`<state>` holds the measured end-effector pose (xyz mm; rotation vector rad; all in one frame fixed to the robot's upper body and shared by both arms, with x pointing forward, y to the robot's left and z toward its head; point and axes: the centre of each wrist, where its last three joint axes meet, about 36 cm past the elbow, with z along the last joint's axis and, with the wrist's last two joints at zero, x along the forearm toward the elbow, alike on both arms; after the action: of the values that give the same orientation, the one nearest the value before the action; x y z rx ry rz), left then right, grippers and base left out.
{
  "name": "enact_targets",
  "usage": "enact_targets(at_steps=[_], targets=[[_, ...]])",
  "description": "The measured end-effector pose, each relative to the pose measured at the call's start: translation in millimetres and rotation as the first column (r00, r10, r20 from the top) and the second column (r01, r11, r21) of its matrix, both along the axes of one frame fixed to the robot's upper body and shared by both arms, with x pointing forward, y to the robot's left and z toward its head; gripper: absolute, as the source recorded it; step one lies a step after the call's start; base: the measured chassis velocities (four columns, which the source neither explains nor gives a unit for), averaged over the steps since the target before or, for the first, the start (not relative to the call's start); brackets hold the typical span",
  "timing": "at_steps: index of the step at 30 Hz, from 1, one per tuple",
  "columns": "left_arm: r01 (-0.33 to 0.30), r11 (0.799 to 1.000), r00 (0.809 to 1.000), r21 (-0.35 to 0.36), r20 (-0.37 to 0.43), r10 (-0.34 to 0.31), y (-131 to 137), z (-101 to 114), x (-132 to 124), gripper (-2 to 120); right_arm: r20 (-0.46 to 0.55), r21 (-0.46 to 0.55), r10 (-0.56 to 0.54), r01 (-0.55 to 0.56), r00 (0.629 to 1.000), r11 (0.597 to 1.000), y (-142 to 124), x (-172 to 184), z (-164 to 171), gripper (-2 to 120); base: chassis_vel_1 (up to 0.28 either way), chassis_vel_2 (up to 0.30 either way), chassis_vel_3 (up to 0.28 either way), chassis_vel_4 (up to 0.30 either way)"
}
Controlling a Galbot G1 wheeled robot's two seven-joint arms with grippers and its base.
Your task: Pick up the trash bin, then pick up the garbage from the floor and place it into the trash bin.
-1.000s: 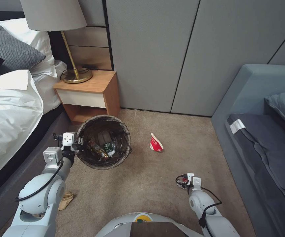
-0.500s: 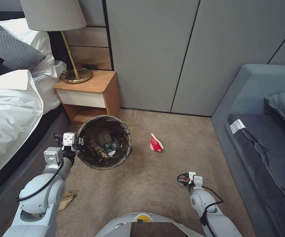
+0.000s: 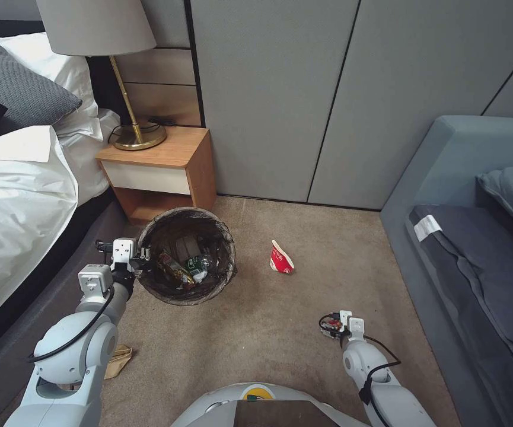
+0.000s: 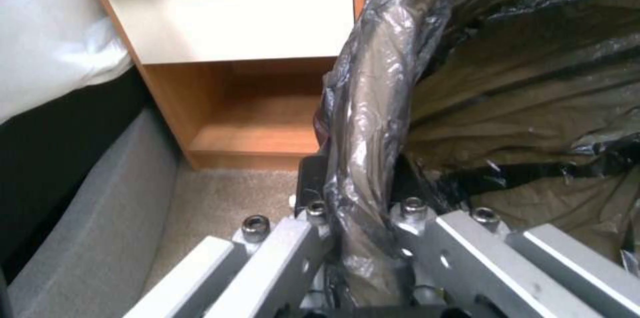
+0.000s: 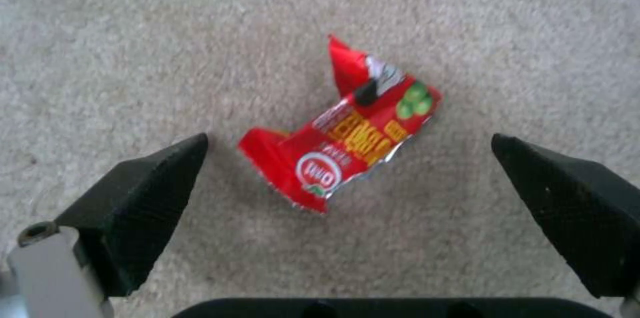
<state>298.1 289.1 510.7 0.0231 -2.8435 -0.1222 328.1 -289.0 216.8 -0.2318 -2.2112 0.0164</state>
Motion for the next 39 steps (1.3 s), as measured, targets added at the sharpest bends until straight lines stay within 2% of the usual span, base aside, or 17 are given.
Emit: enact_targets(at_steps=[4, 7, 9, 16, 18, 19, 21, 22, 24, 26, 28, 29, 31, 32, 33, 34, 39], targets=[[-0.001, 1.0, 1.0, 0.0, 0.0, 0.001, 0, 0, 0, 0, -0.003, 0.007, -0.008, 0.008, 1.0, 1.0, 1, -2, -4, 99, 0.0, 0.0, 0.0, 0.0], [-0.001, 1.0, 1.0, 0.002, -0.001, 0.001, 1, 0, 0, 0, 0.001, 0.01, -0.01, 0.01, 1.0, 1.0, 0, -1, -4, 93, 0.0, 0.0, 0.0, 0.0], [-0.002, 1.0, 1.0, 0.002, -0.002, 0.002, 1, 0, 0, 0, 0.008, 0.012, -0.012, 0.012, 1.0, 1.0, 0, 1, -4, 83, 0.0, 0.0, 0.0, 0.0], [-0.002, 1.0, 1.0, -0.003, -0.002, 0.002, 0, -1, 0, 0, 0.016, 0.013, -0.007, 0.007, 1.0, 1.0, -3, 3, -1, 68, 0.0, 0.0, 0.0, 0.0], [0.0, 1.0, 1.0, -0.003, -0.003, 0.0, -1, -1, -1, 0, 0.018, 0.009, -0.006, 0.005, 1.0, 1.0, -5, 2, 0, 59, 0.0, 0.0, 0.0, 0.0], [0.0, 1.0, 1.0, -0.003, -0.003, 0.0, -1, -1, -1, 0, 0.018, 0.009, -0.006, 0.005, 1.0, 1.0, -5, 2, 0, 59, 0.0, 0.0, 0.0, 0.0], [0.002, 1.0, 1.0, -0.001, -0.002, -0.002, -1, 0, -1, 0, 0.019, 0.005, -0.004, 0.004, 1.0, 1.0, -5, 1, 1, 48, 0.0, 0.0, 0.0, 0.0], [0.002, 1.0, 1.0, -0.001, -0.002, -0.002, -1, 0, -1, 0, 0.019, 0.005, -0.004, 0.004, 1.0, 1.0, -5, 1, 1, 48, 0.0, 0.0, 0.0, 0.0], [0.003, 1.0, 1.0, 0.003, -0.001, -0.003, 0, 0, -1, 0, 0.018, 0.004, -0.003, 0.003, 1.0, 1.0, -5, 0, 1, 36, 0.0, 0.0, 0.0, 0.0], [0.004, 1.0, 1.0, 0.004, -0.001, -0.004, 0, 0, -1, 0, 0.018, 0.004, -0.004, 0.004, 1.0, 1.0, -5, 0, 1, 32, 0.0, 0.0, 0.0, 0.0], [0.005, 1.0, 1.0, 0.005, 0.0, -0.005, 0, 1, 0, 0, 0.017, 0.003, -0.005, 0.005, 1.0, 1.0, -5, -1, 0, 22, 0.0, 0.0, 0.0, 0.0], [0.005, 1.0, 1.0, 0.005, 0.0, -0.005, 0, 1, 0, 0, 0.017, 0.003, -0.005, 0.005, 1.0, 1.0, -5, -1, 0, 22, 0.0, 0.0, 0.0, 0.0], [0.006, 1.0, 1.0, 0.007, 0.002, -0.006, 0, 1, 0, 0, 0.017, 0.001, -0.005, 0.005, 1.0, 1.0, -5, -1, 1, 14, 0.0, 0.0, 0.0, 0.0], [0.007, 1.0, 1.0, 0.007, 0.002, -0.007, 0, 1, 1, 0, 0.018, 0.0, -0.005, 0.005, 1.0, 1.0, -5, -1, 1, 7, 0.0, 0.0, 0.0, 0.0], [0.007, 1.0, 1.0, 0.007, 0.002, -0.007, 0, 1, 1, 0, 0.018, 0.0, -0.005, 0.005, 1.0, 1.0, -5, -1, 1, 7, 0.0, 0.0, 0.0, 0.0], [0.007, 1.0, 1.0, 0.006, 0.002, -0.007, 0, 1, 1, 0, 0.018, 0.0, -0.005, 0.005, 1.0, 1.0, -5, -2, 2, 0, 0.0, 0.0, 0.0, 0.0], [0.007, 1.0, 1.0, 0.003, -0.001, -0.007, 0, 0, 1, 0, 0.029, -0.003, -0.004, 0.004, 1.0, 1.0, -6, -2, 7, 0, 0.0, 0.0, 0.0, 0.0]])
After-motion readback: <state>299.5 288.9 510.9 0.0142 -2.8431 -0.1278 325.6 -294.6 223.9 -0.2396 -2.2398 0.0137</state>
